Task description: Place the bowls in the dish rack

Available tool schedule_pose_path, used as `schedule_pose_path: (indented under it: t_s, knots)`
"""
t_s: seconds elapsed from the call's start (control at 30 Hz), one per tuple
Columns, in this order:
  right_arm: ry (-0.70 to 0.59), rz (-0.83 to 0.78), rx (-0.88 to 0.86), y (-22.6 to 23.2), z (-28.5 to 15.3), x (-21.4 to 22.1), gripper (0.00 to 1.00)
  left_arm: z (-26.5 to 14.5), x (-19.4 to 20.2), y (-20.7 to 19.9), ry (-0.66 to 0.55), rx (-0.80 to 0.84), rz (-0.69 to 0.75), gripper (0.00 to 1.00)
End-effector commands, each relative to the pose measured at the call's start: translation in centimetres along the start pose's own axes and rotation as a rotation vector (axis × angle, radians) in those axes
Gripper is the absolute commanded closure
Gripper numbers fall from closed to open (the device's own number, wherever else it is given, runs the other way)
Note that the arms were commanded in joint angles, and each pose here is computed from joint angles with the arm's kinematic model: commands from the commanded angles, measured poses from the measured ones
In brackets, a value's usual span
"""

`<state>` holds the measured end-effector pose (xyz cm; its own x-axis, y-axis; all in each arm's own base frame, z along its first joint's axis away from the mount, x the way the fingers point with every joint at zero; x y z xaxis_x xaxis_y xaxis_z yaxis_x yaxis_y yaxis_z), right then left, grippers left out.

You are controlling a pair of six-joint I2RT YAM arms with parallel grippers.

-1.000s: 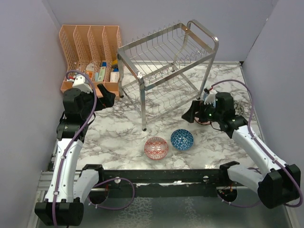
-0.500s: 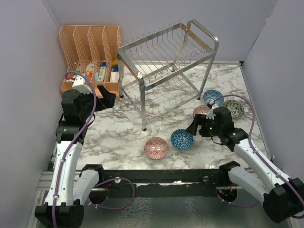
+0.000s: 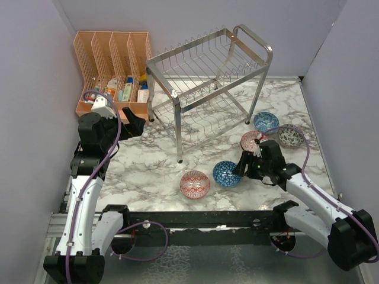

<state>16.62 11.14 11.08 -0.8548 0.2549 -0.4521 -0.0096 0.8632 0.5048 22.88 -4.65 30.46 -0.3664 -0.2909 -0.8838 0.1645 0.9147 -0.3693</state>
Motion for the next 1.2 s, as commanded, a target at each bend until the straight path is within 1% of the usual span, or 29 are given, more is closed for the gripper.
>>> schedule_pose_path:
  t_s: [0.0,0.2,0.27,0.47,0.67,0.77,1.0,1.03,1.13,1.17]
  knots:
    - [-0.013,0.002,0.006,0.0,0.8,0.6,0.37,-0.1,-0.1,-0.1,-0.019,0.021,0.013,0.01]
    - [-0.023,-0.008,0.033,0.0,1.0,0.8,0.42,0.1,0.3,0.2,-0.007,0.014,0.011,0.01]
    - [-0.024,-0.015,0.038,0.1,1.1,0.9,0.45,0.2,0.4,0.2,-0.005,0.012,0.01,0.01]
    - [-0.009,-0.053,0.075,0.8,1.6,1.5,0.46,0.2,0.7,0.5,-0.001,-0.001,0.012,0.01]
    - [-0.03,-0.097,0.141,2.0,1.9,1.9,0.48,0.2,0.8,0.6,-0.002,-0.018,0.011,0.01]
    - [-0.042,-0.096,0.162,2.2,2.0,2.0,0.51,0.2,0.8,0.7,-0.004,-0.023,0.011,0.01]
    - [-0.033,-0.102,0.182,2.3,2.5,2.3,0.67,0.1,0.9,0.7,-0.002,-0.031,0.018,0.01]
    - [-0.033,-0.103,0.184,2.3,2.6,2.3,0.73,0.1,1.0,0.7,-0.001,-0.032,0.018,0.01]
    - [-0.047,-0.107,0.189,2.7,2.5,2.1,0.94,0.1,1.0,0.6,-0.001,-0.031,0.02,0.01]
    - [-0.058,-0.109,0.19,2.8,2.4,1.9,0.98,0.0,1.0,0.6,-0.001,-0.03,0.019,0.01]
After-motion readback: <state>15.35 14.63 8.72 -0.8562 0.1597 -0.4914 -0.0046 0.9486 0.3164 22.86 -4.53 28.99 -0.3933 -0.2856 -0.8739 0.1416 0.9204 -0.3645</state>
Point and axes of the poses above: each gripper's point midway between its finger pads, its own z axis out along the fingers, its own y axis along the line the jaws close on, x = y × z, the point moved 7 cm from there along -z, back along the fingers, and after that the axes turned 3 degrees about z, right-handed, at the moved point
